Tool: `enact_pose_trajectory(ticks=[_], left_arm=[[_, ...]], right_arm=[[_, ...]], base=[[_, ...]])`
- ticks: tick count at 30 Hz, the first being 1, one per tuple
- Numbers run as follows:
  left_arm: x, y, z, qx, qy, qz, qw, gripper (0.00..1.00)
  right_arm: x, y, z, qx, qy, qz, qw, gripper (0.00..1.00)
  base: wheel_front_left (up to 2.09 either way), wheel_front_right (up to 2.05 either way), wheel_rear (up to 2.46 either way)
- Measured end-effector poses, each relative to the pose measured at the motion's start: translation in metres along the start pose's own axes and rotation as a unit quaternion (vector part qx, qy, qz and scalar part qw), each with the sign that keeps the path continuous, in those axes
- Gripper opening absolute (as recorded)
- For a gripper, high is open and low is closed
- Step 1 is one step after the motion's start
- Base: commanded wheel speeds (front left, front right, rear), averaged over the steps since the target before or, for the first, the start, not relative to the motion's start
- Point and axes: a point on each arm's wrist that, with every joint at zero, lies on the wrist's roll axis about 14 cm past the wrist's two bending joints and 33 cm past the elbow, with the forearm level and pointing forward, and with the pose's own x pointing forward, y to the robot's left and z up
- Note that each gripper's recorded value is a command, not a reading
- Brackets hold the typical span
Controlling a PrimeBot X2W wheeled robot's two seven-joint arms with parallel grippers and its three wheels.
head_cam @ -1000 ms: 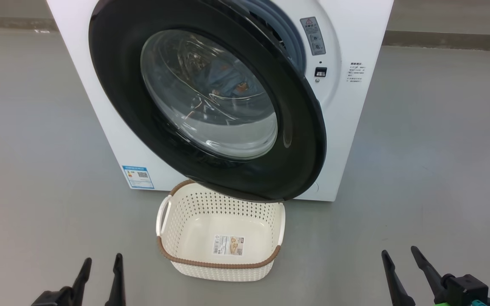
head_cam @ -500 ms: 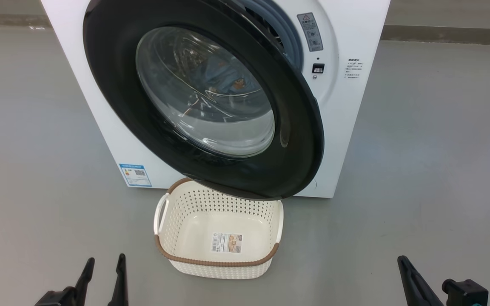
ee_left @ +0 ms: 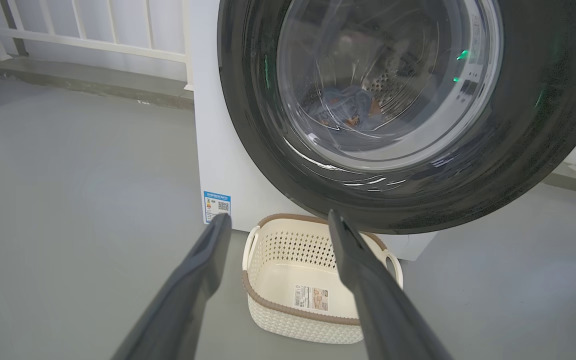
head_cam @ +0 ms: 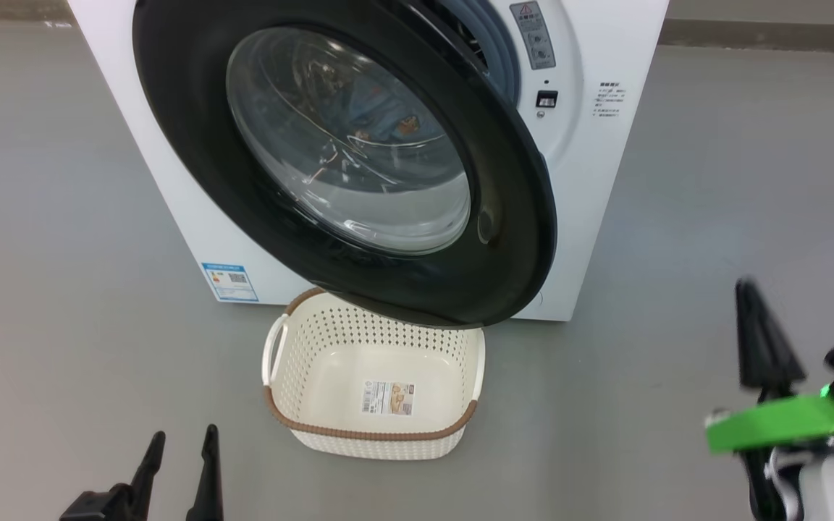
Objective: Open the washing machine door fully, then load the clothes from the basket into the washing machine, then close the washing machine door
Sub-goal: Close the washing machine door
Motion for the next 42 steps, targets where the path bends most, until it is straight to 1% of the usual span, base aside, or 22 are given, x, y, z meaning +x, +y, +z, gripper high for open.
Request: enact_pose_trajectory(ticks=[3, 7, 9, 11, 13, 15, 18, 20, 23, 24, 28, 34, 42], left_arm=[[0.0, 0.002, -0.002, -0.002, 0.003, 0.005, 1.0, 1.0], [0.001, 0.004, -0.005, -0.002, 0.008, 0.01, 1.0, 1.0], [0.002, 0.005, -0.007, -0.003, 0.012, 0.012, 1.0, 1.0], [0.002, 0.005, -0.01, -0.004, 0.016, 0.013, 1.0, 1.0], [0.002, 0.005, -0.013, -0.007, 0.022, 0.013, 1.0, 1.0], [0.003, 0.003, -0.014, -0.009, 0.023, 0.011, 1.0, 1.0], [0.007, 0.001, -0.012, -0.013, 0.02, 0.009, 1.0, 1.0], [0.008, 0.002, -0.011, -0.02, 0.018, 0.012, 1.0, 1.0], [0.01, 0.005, -0.011, -0.023, 0.019, 0.021, 0.999, 1.0], [0.009, 0.007, -0.014, -0.025, 0.024, 0.027, 0.999, 1.0], [0.008, 0.011, -0.019, -0.025, 0.032, 0.037, 0.999, 1.0], [0.011, 0.015, -0.017, -0.024, 0.031, 0.046, 0.998, 1.0], [0.013, 0.016, -0.02, -0.037, 0.035, 0.054, 0.997, 1.0]], right_arm=[[0.023, 0.015, 0.046, 0.017, -0.074, 0.021, 0.997, 0.0], [0.043, 0.048, 0.094, 0.033, -0.151, 0.067, 0.986, 0.0], [0.048, 0.075, 0.107, 0.04, -0.17, 0.107, 0.979, 0.0], [0.05, 0.106, 0.109, 0.048, -0.174, 0.152, 0.972, 0.0], [0.049, 0.135, 0.101, 0.054, -0.161, 0.194, 0.966, 0.0], [0.046, 0.16, 0.084, 0.059, -0.136, 0.23, 0.962, 0.0], [0.042, 0.184, 0.053, 0.06, -0.091, 0.266, 0.958, 0.0], [0.041, 0.192, 0.034, 0.059, -0.064, 0.278, 0.957, 0.0], [0.045, 0.194, 0.011, 0.059, -0.034, 0.279, 0.958, 0.0], [0.049, 0.191, -0.002, 0.058, -0.018, 0.276, 0.959, 0.0], [0.056, 0.183, -0.021, 0.056, 0.005, 0.266, 0.962, 0.0], [0.068, 0.18, -0.03, 0.06, 0.011, 0.258, 0.964, 0.0], [0.075, 0.182, -0.044, 0.061, 0.024, 0.261, 0.963, 0.0]], base=[[0.0, 0.0, 0.0], [0.0, 0.0, 0.0], [0.0, 0.0, 0.0], [0.0, 0.0, 0.0], [0.0, 0.0, 0.0], [0.0, 0.0, 0.0], [0.0, 0.0, 0.0], [0.0, 0.0, 0.0], [0.0, 0.0, 0.0], [0.0, 0.0, 0.0], [0.0, 0.0, 0.0], [0.0, 0.0, 0.0], [0.0, 0.0, 0.0]])
